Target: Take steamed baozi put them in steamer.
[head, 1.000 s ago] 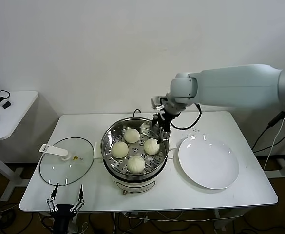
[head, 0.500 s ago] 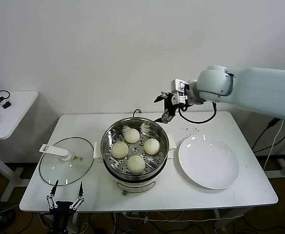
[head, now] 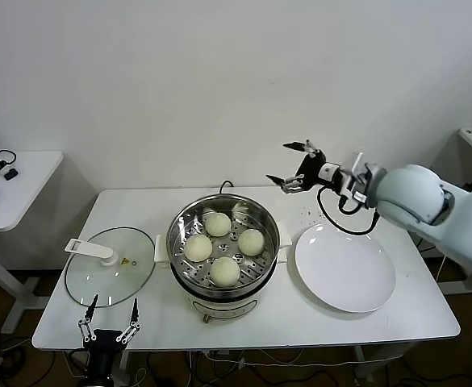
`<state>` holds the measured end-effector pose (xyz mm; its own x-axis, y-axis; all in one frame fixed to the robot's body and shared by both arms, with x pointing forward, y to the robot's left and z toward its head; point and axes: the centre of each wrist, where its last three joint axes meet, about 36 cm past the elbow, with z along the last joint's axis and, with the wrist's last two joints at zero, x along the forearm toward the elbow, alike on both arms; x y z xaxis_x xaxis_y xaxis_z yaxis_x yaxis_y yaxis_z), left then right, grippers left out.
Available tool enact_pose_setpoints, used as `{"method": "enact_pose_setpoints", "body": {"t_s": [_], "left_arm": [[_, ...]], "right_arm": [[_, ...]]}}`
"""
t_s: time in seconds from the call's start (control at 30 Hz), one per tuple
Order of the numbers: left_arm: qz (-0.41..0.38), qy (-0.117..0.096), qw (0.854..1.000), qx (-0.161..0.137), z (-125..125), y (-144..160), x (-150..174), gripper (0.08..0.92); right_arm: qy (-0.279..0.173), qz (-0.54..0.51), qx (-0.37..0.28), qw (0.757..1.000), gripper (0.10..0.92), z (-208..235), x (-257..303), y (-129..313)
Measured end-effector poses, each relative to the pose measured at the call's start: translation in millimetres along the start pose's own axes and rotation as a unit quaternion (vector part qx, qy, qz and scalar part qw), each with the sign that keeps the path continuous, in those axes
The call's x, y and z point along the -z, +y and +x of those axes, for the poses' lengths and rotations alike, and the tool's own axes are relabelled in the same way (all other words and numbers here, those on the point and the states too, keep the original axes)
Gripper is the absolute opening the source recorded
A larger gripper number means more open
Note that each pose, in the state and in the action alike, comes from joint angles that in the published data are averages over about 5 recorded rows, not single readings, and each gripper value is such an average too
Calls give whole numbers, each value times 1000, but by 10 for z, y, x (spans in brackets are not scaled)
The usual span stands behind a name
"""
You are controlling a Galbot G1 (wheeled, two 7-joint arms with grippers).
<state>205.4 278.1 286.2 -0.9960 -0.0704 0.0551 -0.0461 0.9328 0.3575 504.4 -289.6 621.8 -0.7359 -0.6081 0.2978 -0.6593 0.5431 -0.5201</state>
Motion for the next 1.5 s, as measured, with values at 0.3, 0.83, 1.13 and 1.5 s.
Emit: {"method": "enact_pose_setpoints", "body": {"t_s": [0.3,0.83,1.13,1.5], "left_arm": [[0,4,1000,0,2,-26,-24,823],[4,3,1000,0,-40,-73,-83,823],[6,2,1000,-2,-48,-100,-103,823],[7,-3,1000,0,-48,-99,-108,823]], "right_arm": [[-73,-46,-102,991,823,322,-270,312],[-150,-172,-250,941,823,850,-1175,1276],[-159,-226,-306,911,823,1017,-1491,1982],[-173,-277,-345,880,823,1078,-1660,2723]]}}
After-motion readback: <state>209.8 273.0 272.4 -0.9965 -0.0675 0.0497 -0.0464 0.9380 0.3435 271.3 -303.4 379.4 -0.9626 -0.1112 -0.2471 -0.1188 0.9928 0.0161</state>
